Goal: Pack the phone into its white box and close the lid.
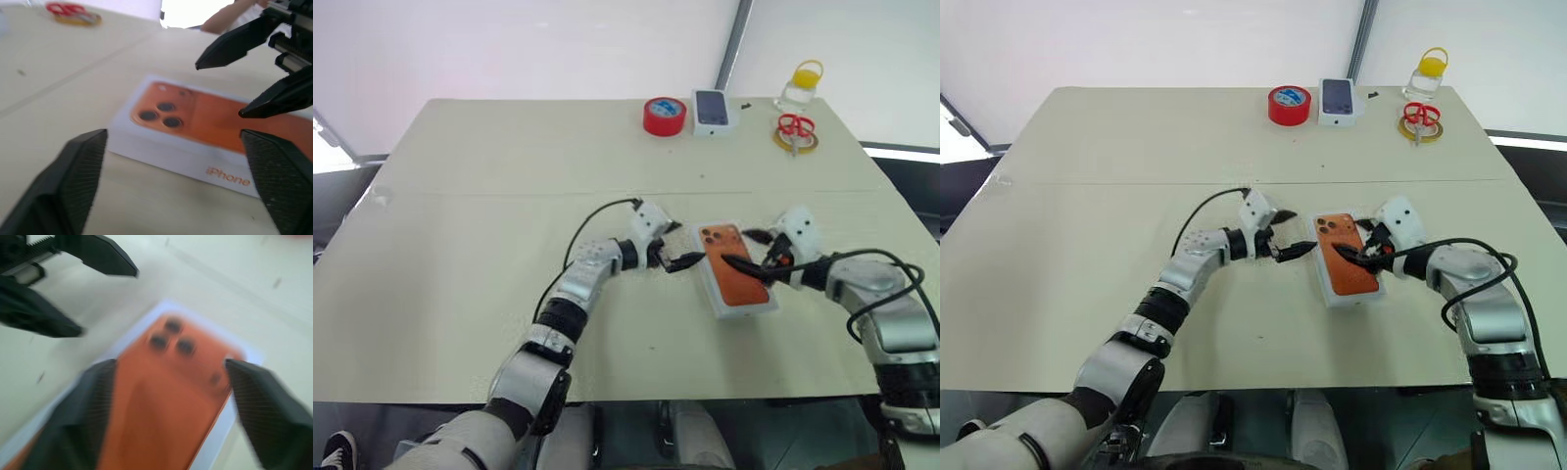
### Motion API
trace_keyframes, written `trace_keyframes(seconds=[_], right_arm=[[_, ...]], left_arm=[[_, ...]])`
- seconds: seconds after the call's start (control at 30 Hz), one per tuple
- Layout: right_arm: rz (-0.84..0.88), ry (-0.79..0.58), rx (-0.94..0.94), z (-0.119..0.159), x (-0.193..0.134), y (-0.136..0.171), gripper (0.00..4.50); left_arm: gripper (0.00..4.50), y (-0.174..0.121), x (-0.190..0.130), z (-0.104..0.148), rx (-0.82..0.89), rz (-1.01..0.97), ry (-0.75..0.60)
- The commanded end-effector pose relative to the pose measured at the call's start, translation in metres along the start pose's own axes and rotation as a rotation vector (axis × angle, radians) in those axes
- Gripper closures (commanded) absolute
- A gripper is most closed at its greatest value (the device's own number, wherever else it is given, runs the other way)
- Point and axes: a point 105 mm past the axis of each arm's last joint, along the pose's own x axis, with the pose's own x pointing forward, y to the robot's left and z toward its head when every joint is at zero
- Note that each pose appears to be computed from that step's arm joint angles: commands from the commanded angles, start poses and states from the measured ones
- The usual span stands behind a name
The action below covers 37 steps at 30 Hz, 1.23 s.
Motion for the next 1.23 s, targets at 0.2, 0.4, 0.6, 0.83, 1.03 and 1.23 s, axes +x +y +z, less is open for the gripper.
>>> trace_keyframes(seconds=[0.2,0.4,0.6,0.83,1.03,1.23], right_arm=[[-0.160,-0.140,-0.082,0.026,0.023,-0.005,0.02],[-0.211,-0.180,-0.054,0.031,0.036,-0.005,0.02],[-0.155,-0.171,-0.042,0.028,0.039,0.002,0.02],[0.159,-0.138,-0.067,0.017,-0.002,0.012,0.02],[0.224,-0.014,-0.117,-0.001,-0.056,-0.016,0.02],[0.112,0.093,-0.061,-0.030,-0.091,-0.047,0.02]], left_arm=[[0.00,0.034,-0.071,0.022,0.015,0.187,-0.059],[0.00,0.051,-0.106,0.014,0.006,0.305,-0.043],[0.00,0.059,-0.129,0.010,-0.026,0.395,-0.040],[0.00,0.048,-0.182,-0.004,0.017,0.346,0.063],[0.00,0.042,-0.240,-0.010,0.055,0.313,0.192],[0.00,0.043,-0.276,-0.008,0.022,0.368,0.234]])
